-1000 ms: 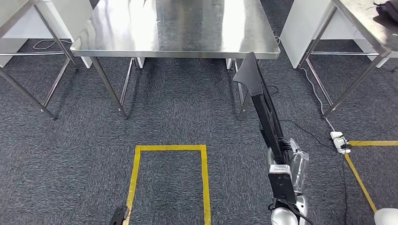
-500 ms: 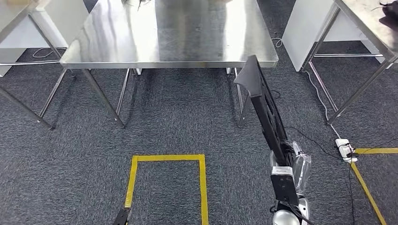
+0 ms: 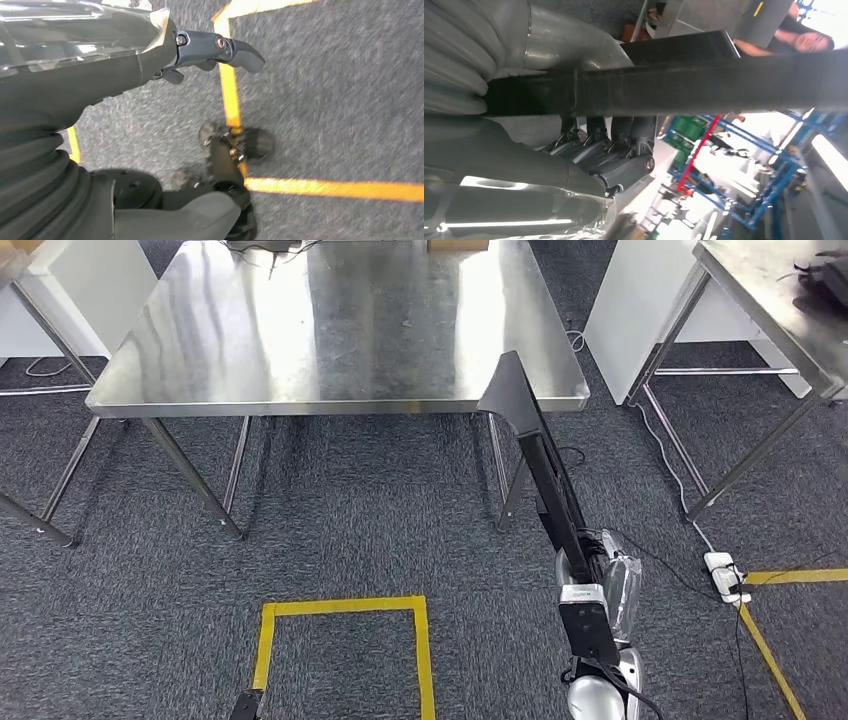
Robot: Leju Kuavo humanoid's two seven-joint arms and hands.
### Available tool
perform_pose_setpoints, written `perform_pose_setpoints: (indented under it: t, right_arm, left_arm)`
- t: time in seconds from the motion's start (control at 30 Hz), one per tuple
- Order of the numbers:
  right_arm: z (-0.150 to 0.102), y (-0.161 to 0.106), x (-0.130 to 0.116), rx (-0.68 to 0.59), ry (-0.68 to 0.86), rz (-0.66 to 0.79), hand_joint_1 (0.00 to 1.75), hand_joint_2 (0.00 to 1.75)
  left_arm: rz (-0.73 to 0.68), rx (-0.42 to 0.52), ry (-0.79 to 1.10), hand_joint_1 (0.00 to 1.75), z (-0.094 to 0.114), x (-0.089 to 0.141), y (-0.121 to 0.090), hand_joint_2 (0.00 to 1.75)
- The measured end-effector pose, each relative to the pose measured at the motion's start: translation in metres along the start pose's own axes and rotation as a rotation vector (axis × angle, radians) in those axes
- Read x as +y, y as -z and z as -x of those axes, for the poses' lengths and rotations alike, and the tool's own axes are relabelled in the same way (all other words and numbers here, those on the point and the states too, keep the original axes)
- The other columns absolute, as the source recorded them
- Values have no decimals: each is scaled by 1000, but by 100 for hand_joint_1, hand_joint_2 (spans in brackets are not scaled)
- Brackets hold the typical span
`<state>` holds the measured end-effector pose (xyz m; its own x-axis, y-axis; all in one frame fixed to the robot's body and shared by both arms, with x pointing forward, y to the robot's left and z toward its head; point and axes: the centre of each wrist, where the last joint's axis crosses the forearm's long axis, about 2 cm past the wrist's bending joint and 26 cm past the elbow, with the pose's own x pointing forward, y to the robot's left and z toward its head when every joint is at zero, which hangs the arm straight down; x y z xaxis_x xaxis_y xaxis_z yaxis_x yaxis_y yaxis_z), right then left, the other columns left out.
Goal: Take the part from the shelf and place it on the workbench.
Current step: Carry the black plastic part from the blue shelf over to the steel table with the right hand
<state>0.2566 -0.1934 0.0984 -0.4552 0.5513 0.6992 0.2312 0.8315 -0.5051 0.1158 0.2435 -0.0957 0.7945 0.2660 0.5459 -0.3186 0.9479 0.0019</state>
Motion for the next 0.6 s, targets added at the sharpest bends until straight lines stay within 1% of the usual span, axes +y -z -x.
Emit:
perform_pose_setpoints:
  t: [0.3, 0.6]
  right_arm:
    - [2, -5, 1, 10, -2, -12, 175, 175]
    - [1, -3, 2, 8, -7, -8, 175, 175]
  left_arm:
    - [-2, 7, -2, 0, 2, 0, -1, 175]
    - [-7, 12, 0, 0, 1, 0, 0, 175]
